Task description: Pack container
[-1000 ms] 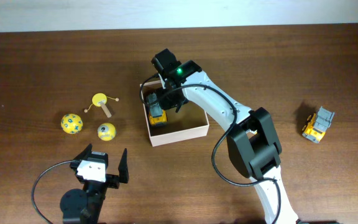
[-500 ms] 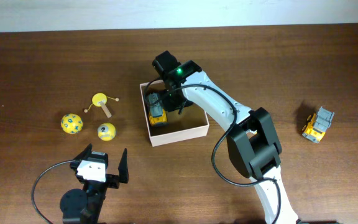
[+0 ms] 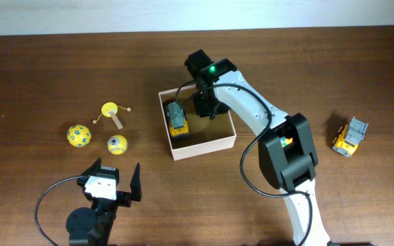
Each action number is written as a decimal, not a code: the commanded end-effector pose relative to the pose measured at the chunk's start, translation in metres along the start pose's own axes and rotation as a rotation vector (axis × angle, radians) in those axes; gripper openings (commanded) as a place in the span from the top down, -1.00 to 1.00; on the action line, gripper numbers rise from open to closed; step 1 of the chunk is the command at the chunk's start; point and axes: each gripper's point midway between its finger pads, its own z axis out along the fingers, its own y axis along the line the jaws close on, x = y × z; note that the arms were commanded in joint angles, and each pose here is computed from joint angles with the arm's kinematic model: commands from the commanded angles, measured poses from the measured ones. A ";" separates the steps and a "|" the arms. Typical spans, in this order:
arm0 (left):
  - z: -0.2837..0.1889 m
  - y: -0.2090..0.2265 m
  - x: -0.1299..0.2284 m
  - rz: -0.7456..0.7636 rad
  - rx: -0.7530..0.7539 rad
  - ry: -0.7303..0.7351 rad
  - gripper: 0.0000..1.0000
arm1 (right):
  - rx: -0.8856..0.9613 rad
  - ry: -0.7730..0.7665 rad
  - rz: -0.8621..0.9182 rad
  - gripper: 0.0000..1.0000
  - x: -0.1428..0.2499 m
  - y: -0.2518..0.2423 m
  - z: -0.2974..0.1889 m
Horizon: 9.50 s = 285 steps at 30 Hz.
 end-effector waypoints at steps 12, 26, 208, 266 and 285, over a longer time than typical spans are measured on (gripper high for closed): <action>0.000 0.000 0.000 0.016 0.004 -0.005 -0.98 | 0.025 0.059 0.056 0.21 0.019 -0.002 -0.008; 0.000 0.000 0.000 0.015 0.004 -0.005 -0.99 | 0.041 0.116 -0.027 0.21 0.052 0.035 -0.012; 0.000 0.000 0.000 0.015 0.004 -0.005 -0.98 | 0.086 -0.028 0.808 -0.92 0.136 -0.396 -0.062; 0.000 0.000 0.000 0.016 0.004 -0.005 -0.98 | 0.098 -0.052 0.833 -0.83 0.147 -0.395 -0.001; 0.000 0.000 0.000 0.015 0.004 -0.005 -0.98 | 0.088 -0.062 0.833 -0.50 0.147 -0.393 0.004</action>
